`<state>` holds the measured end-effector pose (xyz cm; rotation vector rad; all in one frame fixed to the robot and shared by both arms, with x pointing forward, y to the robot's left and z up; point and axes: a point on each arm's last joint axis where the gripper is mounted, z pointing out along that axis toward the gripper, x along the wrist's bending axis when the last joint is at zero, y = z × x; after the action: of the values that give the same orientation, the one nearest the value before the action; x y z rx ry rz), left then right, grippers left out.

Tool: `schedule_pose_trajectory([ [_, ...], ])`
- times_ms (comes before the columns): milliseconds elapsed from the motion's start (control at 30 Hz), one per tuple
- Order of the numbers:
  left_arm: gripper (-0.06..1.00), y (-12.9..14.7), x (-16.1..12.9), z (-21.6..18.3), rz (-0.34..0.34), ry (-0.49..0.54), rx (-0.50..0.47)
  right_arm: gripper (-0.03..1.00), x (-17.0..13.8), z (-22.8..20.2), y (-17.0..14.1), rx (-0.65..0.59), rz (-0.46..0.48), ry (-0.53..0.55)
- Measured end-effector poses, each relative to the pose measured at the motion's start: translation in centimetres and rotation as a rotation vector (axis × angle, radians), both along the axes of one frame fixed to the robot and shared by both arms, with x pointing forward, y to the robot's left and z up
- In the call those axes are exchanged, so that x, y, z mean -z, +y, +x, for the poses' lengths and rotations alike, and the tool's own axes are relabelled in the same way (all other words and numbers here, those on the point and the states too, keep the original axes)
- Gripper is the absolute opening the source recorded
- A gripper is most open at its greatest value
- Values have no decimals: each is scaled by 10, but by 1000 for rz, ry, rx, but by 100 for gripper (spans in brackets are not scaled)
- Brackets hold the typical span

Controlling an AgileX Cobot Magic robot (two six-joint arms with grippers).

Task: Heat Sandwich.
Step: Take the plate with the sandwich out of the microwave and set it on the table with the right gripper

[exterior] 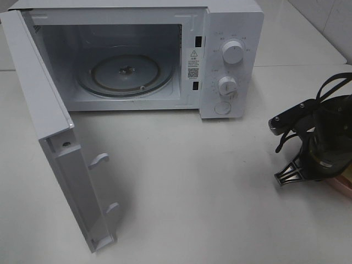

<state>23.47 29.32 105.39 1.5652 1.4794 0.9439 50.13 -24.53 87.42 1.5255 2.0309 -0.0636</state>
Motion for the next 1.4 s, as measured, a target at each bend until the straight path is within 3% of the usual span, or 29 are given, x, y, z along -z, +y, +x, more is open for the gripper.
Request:
schedule_pose_trajectory([
  [533, 99, 0, 0, 0, 0, 0, 0, 25, 0, 0, -1, -3, -5, -2],
  [667, 99, 0, 0, 0, 0, 0, 0, 42, -7, 1, 3, -20, 41, -29],
  [700, 99, 0, 0, 0, 0, 0, 0, 42, -7, 1, 3, -20, 41, -29],
  [833, 99, 0, 0, 0, 0, 0, 0, 71, -18, 1, 4, -10, 67, -65],
  [1033, 99, 0, 0, 0, 0, 0, 0, 86, -25, -1, 4, 29, 101, -85],
  [1400, 99, 0, 0, 0, 0, 0, 0, 86, -66, -11, 6, 78, 241, -179],
])
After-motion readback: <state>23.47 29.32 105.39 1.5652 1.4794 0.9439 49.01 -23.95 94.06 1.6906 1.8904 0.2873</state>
